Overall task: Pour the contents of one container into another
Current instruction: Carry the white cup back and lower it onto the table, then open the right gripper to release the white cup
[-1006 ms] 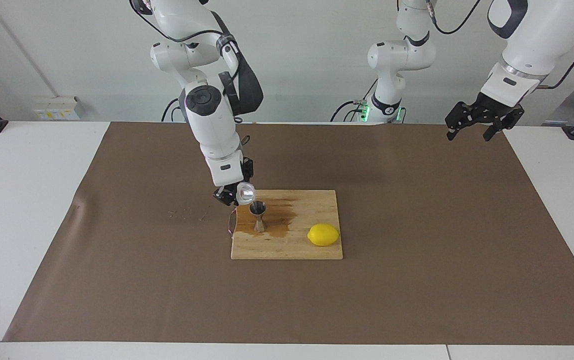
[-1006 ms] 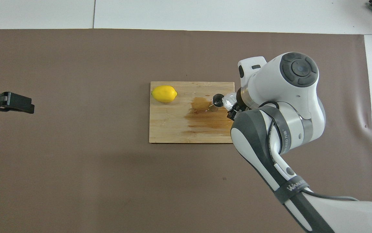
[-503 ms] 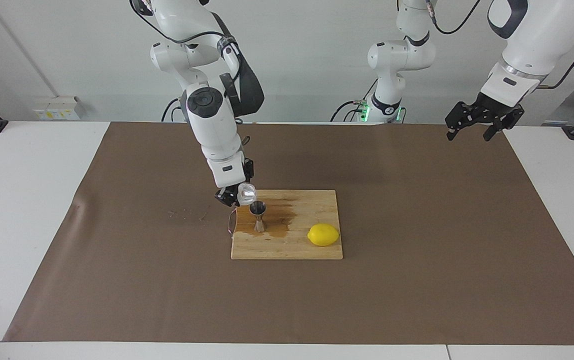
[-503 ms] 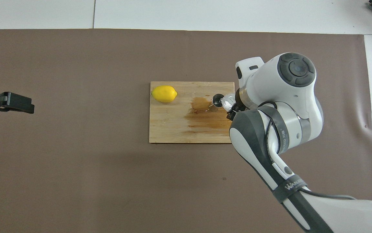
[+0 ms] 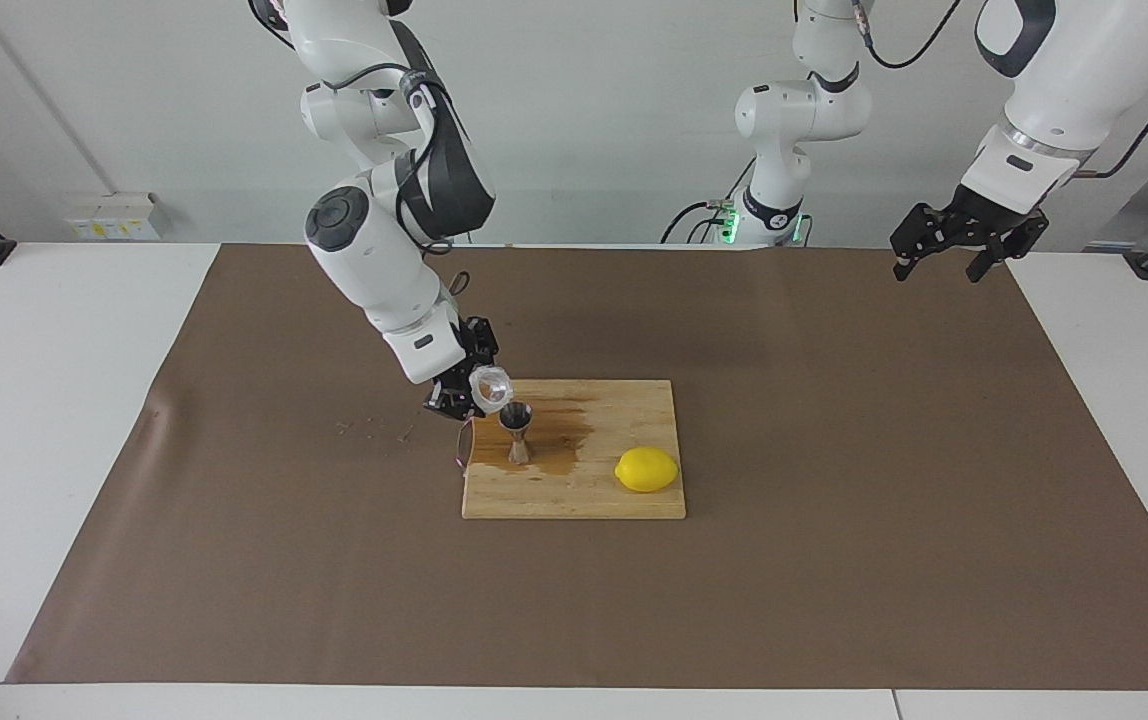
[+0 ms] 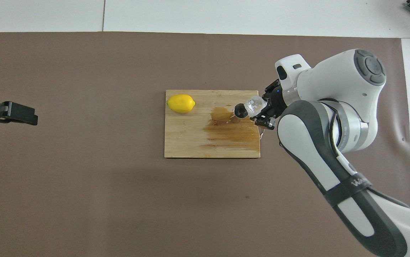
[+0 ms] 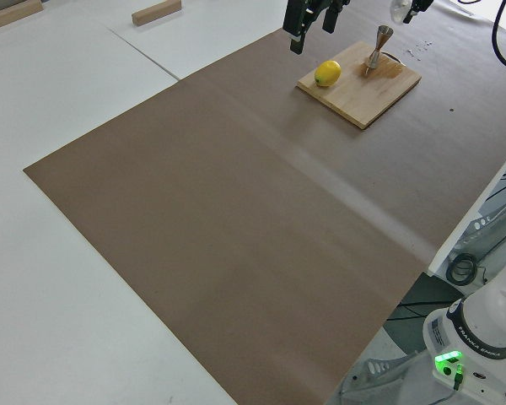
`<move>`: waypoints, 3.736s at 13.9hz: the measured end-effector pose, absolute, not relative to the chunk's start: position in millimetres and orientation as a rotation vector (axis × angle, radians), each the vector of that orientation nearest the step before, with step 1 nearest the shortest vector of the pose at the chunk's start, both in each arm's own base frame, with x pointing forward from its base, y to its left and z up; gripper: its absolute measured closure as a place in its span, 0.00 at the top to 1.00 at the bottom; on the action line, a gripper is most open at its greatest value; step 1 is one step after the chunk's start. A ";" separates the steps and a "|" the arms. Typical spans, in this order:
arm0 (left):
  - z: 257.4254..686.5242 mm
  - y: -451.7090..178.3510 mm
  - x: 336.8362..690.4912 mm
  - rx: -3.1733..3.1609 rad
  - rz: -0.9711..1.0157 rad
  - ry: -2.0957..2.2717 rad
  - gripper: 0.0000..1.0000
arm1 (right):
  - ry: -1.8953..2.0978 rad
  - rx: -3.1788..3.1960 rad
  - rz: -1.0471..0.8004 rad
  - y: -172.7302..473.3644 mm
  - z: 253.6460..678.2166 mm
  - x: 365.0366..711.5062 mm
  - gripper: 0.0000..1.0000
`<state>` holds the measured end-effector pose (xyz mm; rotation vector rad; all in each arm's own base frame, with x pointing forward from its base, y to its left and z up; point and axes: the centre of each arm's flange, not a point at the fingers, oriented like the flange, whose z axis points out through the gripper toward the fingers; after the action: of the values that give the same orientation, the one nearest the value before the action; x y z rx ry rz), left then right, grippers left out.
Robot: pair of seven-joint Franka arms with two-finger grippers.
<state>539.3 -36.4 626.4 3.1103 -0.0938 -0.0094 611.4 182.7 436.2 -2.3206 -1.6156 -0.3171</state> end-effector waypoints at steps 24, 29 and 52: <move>626.4 -36.4 539.3 3.110 -0.009 -0.094 1.00 | -1.959 -1.788 -0.627 -65.1 259.9 547.9 0.52; 626.4 -36.4 539.3 3.110 -0.009 -0.094 1.00 | -1.952 -1.799 -0.654 -63.3 267.9 552.3 0.94; 626.4 -36.4 539.3 3.110 -0.009 -0.094 1.00 | -0.087 -3.138 0.173 20.1 503.9 532.9 1.00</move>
<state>539.3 -36.4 626.4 3.1103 -0.0938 -0.0095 532.9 20.1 503.9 -3.1382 -0.0874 0.1728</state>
